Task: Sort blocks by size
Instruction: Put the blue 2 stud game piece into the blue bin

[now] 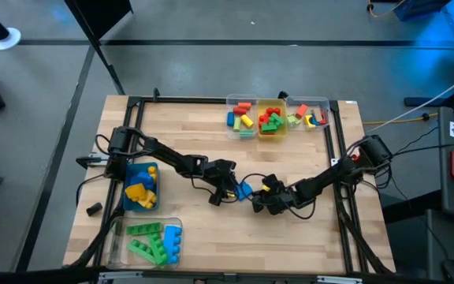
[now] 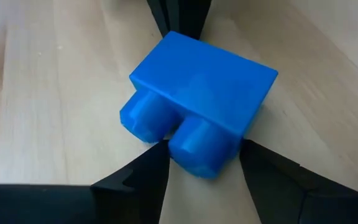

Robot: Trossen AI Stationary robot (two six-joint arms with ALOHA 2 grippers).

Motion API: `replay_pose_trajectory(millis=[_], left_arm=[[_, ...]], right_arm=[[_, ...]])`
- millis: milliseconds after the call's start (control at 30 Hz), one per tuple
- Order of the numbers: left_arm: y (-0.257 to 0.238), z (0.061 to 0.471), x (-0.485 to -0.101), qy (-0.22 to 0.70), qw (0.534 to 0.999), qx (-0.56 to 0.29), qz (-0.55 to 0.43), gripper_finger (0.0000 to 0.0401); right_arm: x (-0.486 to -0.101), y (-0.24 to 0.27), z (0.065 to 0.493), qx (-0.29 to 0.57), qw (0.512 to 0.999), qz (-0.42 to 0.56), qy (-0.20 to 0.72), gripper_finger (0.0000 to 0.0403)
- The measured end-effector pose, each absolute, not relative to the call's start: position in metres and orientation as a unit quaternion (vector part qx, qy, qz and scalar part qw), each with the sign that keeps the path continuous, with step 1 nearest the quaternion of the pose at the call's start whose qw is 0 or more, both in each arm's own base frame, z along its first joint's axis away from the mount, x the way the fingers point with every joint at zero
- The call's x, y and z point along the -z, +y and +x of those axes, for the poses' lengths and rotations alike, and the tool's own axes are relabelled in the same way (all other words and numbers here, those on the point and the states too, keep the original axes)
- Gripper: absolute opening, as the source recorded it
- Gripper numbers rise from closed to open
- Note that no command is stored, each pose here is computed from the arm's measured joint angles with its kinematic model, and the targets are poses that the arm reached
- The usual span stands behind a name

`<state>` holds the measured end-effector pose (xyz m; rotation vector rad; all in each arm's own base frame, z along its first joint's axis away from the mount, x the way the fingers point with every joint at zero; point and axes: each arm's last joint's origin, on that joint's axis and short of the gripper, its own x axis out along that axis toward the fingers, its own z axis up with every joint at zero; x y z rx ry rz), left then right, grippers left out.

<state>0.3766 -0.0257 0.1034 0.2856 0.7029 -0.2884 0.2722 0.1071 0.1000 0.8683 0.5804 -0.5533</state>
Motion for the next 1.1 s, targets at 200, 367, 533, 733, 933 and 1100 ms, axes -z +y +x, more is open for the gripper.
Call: replay_pose_trajectory(millis=[200,367,533,733,933,1100], left_arm=[[-0.03,0.376,-0.103,0.338,0.916,0.153,0.15,0.0161],[-0.038,0.377,-0.104,0.323,0.918,0.169,0.156,0.0132],[-0.045,0.379,-0.107,0.304,0.92,0.178,0.17,0.0105],[-0.047,0.379,-0.108,0.303,0.925,0.166,0.157,0.0092],[-0.048,0.379,-0.108,0.309,0.93,0.152,0.13,0.0125],[-0.058,0.38,-0.111,0.297,0.925,0.172,0.163,0.0152]], right_arm=[[-0.101,0.108,0.274,0.26,0.83,0.41,0.274,0.0014],[-0.101,0.108,0.274,0.262,0.831,0.409,0.272,0.0014],[-0.103,0.108,0.276,0.26,0.832,0.413,0.266,0.0014],[-0.103,0.108,0.275,0.259,0.831,0.414,0.267,0.0014],[-0.102,0.108,0.275,0.259,0.83,0.414,0.269,0.0014],[-0.102,0.11,0.275,0.245,0.825,0.421,0.284,0.0014]])
